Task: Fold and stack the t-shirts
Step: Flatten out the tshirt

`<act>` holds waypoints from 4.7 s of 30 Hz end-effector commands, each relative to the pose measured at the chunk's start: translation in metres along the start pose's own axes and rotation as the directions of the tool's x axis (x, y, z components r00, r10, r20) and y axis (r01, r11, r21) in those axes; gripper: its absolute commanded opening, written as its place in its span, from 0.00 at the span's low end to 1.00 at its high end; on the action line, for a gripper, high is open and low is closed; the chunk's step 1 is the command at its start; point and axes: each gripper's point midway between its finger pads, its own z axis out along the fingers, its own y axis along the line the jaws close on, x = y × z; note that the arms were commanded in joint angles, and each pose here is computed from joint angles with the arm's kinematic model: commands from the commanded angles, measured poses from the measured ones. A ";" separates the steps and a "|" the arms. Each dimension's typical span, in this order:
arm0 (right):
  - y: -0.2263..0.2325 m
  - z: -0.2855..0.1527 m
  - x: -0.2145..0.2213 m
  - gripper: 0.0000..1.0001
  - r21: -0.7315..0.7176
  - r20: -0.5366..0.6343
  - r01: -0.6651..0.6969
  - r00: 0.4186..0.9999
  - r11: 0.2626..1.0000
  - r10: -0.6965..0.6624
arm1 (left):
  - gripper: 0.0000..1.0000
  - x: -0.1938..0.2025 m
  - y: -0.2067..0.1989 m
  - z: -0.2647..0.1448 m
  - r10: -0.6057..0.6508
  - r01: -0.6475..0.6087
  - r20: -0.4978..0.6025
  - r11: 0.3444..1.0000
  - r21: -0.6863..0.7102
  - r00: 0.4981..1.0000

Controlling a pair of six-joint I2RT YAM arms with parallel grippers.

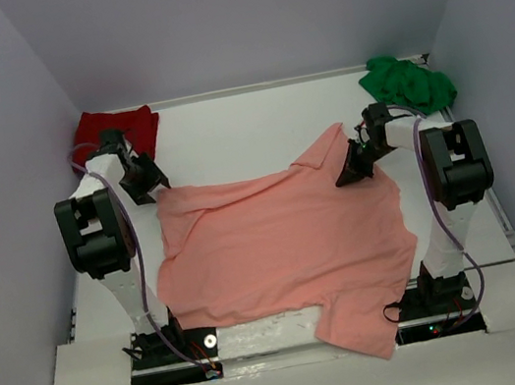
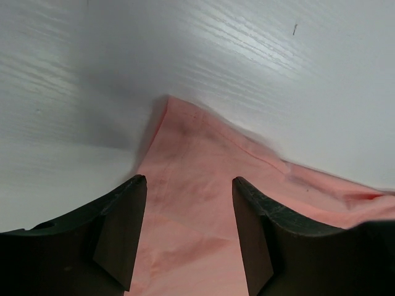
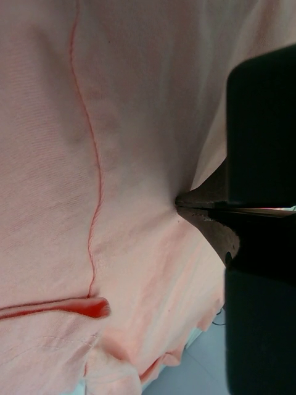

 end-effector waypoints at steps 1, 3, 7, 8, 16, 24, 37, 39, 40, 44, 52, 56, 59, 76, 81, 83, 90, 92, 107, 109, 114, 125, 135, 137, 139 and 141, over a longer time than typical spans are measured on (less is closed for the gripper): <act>-0.020 0.012 0.005 0.00 0.068 0.002 0.005 1.000 0.998 -0.005 | 0.67 -0.005 -0.010 0.016 0.022 -0.021 -0.010 0.998 0.066 1.000; -0.020 0.012 0.005 0.00 0.070 0.005 0.007 1.000 0.998 -0.008 | 0.67 -0.009 -0.011 0.019 0.026 -0.025 -0.017 0.997 0.067 1.000; -0.017 0.009 0.003 0.00 0.066 0.015 0.012 1.000 0.998 -0.013 | 0.66 -0.013 -0.008 0.029 0.035 -0.034 -0.021 0.998 0.046 0.999; -0.017 0.008 0.001 0.00 0.067 0.020 0.013 1.000 0.998 -0.014 | 0.66 -0.014 -0.006 0.031 0.037 -0.036 -0.024 0.999 0.041 0.999; -0.017 0.010 0.002 0.00 0.067 0.013 0.008 1.000 0.998 -0.009 | 0.47 -0.014 -0.006 0.039 0.032 -0.031 -0.041 0.999 0.036 0.999; -0.018 0.011 0.001 0.00 0.072 0.009 0.005 1.000 0.997 -0.006 | 0.29 -0.026 -0.007 0.032 0.032 -0.031 -0.027 0.999 0.015 0.999; -0.022 0.013 0.002 0.00 0.084 0.001 0.009 1.000 0.996 -0.009 | 0.25 -0.058 -0.002 0.026 0.047 -0.047 -0.008 0.998 -0.048 0.999; -0.022 0.013 0.003 0.00 0.086 -0.001 0.009 1.000 0.996 -0.009 | 0.26 -0.063 -0.001 0.027 0.045 -0.045 -0.013 0.998 -0.051 0.999; -0.022 0.013 0.003 0.00 0.086 -0.001 0.011 1.000 0.996 -0.011 | 0.27 -0.065 0.000 0.027 0.046 -0.047 -0.013 0.997 -0.054 0.999; -0.022 0.012 0.003 0.00 0.086 0.000 0.013 1.000 0.996 -0.013 | 0.35 -0.069 0.005 0.032 0.041 -0.042 -0.025 0.997 -0.062 0.999; -0.022 0.011 0.004 0.00 0.085 0.001 0.015 1.000 0.996 -0.015 | 0.44 -0.072 0.010 0.034 0.026 -0.027 -0.013 0.997 -0.075 1.000; -0.021 0.009 0.004 0.00 0.085 0.001 0.012 1.000 0.996 -0.012 | 0.44 -0.079 0.006 0.031 0.021 -0.021 0.002 0.998 -0.053 1.000; -0.020 0.009 0.004 0.00 0.082 0.003 0.013 1.000 0.997 -0.013 | 0.44 -0.082 -0.001 0.028 0.024 -0.024 0.002 0.999 -0.021 1.000; -0.017 0.010 0.003 0.00 0.086 0.003 0.008 1.000 0.996 -0.008 | 0.47 -0.040 0.002 0.030 0.036 -0.033 -0.088 0.999 0.034 0.995; -0.015 0.013 0.004 0.00 0.086 -0.002 0.013 1.000 0.996 -0.013 | 0.46 -0.031 0.006 0.027 0.035 -0.033 -0.090 0.999 0.029 0.995; -0.015 0.014 0.004 0.00 0.088 -0.002 0.011 1.000 0.996 -0.011 | 0.45 -0.030 0.006 0.027 0.034 -0.031 -0.088 0.999 0.029 0.996; -0.015 0.013 0.004 0.00 0.087 -0.001 0.012 1.000 0.996 -0.012 | 0.45 -0.039 0.008 0.021 0.025 -0.025 -0.055 1.000 0.001 0.998; -0.015 0.014 0.004 0.00 0.088 -0.002 0.013 1.000 0.996 -0.012 | 0.46 -0.046 0.004 0.015 0.024 -0.024 -0.027 1.000 0.013 0.999; -0.016 0.017 0.005 0.00 0.086 -0.015 0.013 1.000 0.996 -0.011 | 0.47 -0.057 -0.039 -0.048 0.043 -0.071 0.138 0.976 0.206 0.989; -0.016 0.017 0.004 0.00 0.083 -0.016 0.016 1.000 0.996 -0.014 | 0.47 -0.042 -0.037 -0.042 0.038 -0.057 0.088 0.974 0.221 0.995; -0.016 0.018 0.004 0.00 0.083 -0.019 0.014 1.000 0.996 -0.013 | 0.47 -0.016 -0.037 -0.034 0.063 -0.069 0.031 0.972 0.225 0.997; -0.017 0.020 0.005 0.00 0.083 -0.026 0.015 1.000 0.996 -0.013 | 0.47 0.038 -0.055 -0.013 0.105 -0.050 -0.137 0.934 0.355 0.985; -0.016 0.019 0.003 0.00 0.081 -0.022 0.017 1.000 0.997 -0.015 | 0.42 0.044 -0.039 0.018 0.075 -0.027 -0.175 0.965 0.261 0.982; -0.015 0.019 0.003 0.00 0.077 -0.023 0.019 1.000 0.997 -0.017 | 0.33 0.038 -0.039 0.020 0.081 -0.035 -0.172 0.966 0.255 0.982; -0.015 0.019 0.003 0.00 0.081 -0.021 0.019 1.000 0.997 -0.017 | 0.08 0.033 -0.040 0.025 0.085 -0.039 -0.176 0.967 0.250 0.981; -0.015 0.019 0.002 0.00 0.081 -0.019 0.021 1.000 0.997 -0.020 | 0.00 0.033 -0.037 0.030 0.083 -0.037 -0.191 0.972 0.234 0.978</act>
